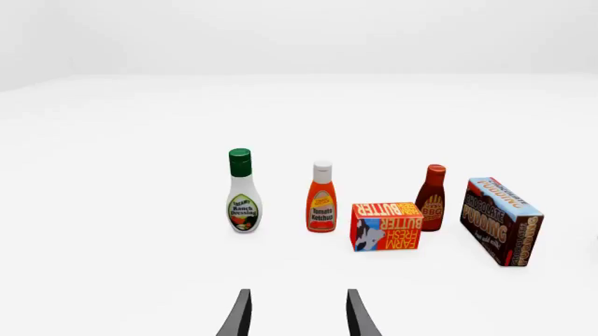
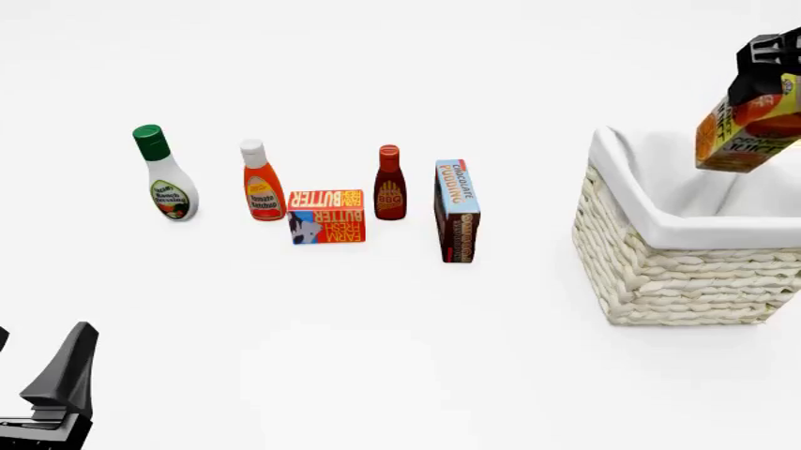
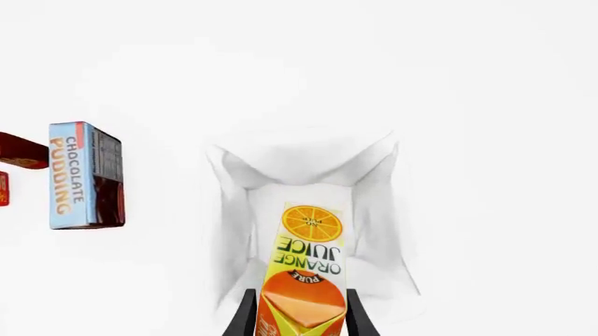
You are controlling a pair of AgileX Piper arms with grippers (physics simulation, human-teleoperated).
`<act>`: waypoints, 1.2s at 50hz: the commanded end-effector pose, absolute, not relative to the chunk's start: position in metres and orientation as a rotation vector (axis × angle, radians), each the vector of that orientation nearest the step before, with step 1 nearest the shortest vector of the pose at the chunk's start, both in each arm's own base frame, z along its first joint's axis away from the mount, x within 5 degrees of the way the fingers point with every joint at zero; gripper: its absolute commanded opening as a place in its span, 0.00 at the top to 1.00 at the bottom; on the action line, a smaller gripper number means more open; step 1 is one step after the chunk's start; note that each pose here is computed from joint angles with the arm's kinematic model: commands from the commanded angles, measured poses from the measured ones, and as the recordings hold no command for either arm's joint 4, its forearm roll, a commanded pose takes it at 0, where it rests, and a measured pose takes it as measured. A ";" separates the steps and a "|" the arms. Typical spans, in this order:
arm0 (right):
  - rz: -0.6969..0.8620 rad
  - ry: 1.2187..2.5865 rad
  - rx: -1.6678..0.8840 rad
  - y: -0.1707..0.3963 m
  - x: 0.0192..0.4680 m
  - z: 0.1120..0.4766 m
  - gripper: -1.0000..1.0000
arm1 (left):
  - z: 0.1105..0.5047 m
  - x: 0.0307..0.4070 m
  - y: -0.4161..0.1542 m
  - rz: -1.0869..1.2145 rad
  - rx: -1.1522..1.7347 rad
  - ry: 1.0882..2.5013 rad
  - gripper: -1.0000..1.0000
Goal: Pick the orange juice and place it in the basket.
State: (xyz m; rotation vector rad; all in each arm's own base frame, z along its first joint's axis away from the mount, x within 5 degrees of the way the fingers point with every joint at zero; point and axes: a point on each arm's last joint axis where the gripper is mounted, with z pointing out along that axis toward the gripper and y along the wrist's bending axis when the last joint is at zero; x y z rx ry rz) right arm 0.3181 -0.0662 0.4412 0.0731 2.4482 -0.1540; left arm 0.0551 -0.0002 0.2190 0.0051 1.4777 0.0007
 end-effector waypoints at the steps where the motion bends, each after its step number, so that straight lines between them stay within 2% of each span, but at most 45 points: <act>1: -0.142 2.459 0.113 -0.068 0.322 0.438 1.00 | 0.219 0.055 0.000 0.001 0.004 1.478 0.00; 23: -0.132 2.492 0.115 -0.072 0.349 0.423 1.00 | 0.219 0.055 0.000 0.001 0.004 1.478 0.00; 60: -0.121 2.561 0.173 -0.084 0.366 0.397 1.00 | 0.219 0.055 0.000 0.001 0.004 1.478 0.00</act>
